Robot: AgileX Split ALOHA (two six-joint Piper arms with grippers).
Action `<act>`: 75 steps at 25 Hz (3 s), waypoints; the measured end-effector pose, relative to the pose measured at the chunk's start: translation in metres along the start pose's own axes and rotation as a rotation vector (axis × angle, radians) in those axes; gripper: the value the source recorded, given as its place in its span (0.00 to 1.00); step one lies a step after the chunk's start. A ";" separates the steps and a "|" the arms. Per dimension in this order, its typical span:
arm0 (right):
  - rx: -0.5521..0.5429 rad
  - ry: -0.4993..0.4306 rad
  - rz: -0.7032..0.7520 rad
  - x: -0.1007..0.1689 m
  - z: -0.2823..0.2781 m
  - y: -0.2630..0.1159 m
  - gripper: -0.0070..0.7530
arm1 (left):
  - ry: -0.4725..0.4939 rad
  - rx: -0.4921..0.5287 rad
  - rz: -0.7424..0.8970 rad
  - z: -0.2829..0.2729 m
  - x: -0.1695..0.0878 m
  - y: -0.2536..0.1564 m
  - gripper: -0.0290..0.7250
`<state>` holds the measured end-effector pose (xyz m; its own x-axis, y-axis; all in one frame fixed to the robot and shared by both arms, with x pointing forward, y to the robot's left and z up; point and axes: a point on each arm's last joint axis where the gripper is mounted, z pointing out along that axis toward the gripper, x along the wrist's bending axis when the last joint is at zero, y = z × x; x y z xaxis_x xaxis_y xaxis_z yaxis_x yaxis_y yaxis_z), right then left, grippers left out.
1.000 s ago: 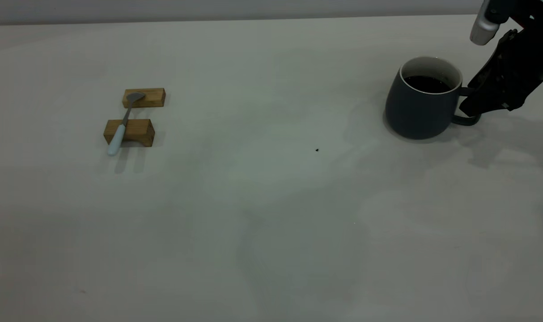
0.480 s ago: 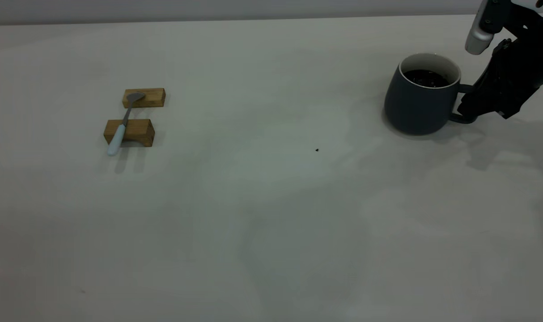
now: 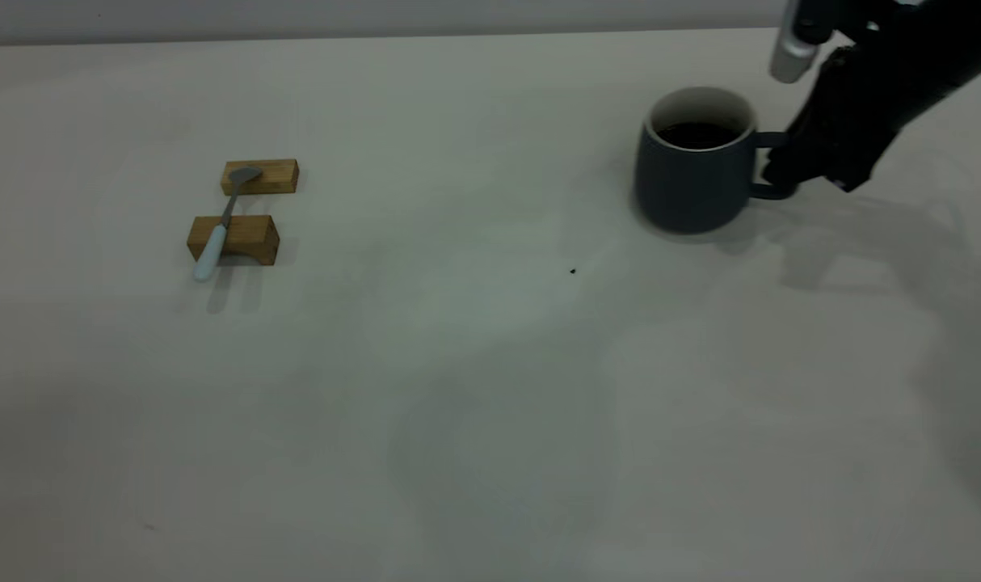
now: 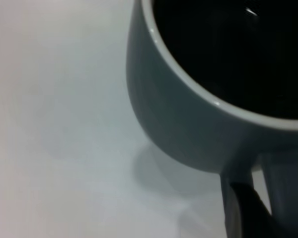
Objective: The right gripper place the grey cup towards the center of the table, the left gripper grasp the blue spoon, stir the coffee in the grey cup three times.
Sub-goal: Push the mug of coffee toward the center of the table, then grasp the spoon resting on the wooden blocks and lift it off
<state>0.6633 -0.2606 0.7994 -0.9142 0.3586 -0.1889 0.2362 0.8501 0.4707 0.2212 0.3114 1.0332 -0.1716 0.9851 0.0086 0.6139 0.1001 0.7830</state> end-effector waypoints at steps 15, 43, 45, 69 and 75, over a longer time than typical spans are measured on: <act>-0.070 0.104 -0.070 0.047 0.034 0.065 0.23 | 0.000 0.000 0.000 0.000 0.000 0.000 0.51; -0.138 0.117 -0.087 0.061 0.068 0.105 0.23 | 0.000 0.000 0.000 0.000 0.000 0.000 0.51; -0.139 0.120 -0.080 0.061 0.068 0.104 0.25 | 0.000 0.000 0.000 0.000 0.000 0.000 0.51; -0.111 0.074 0.056 0.066 -0.006 0.091 0.69 | 0.000 0.000 0.002 0.000 0.000 0.000 0.51; -0.204 0.075 0.851 0.069 -0.091 0.118 0.69 | 0.000 0.000 0.001 0.000 0.000 0.000 0.51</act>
<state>0.5981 -0.1708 0.9202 -0.4758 0.8068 0.3502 0.7907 0.2180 0.5721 0.2212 0.3114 1.0332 -0.1709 0.9852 0.0096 0.6141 0.0989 0.7830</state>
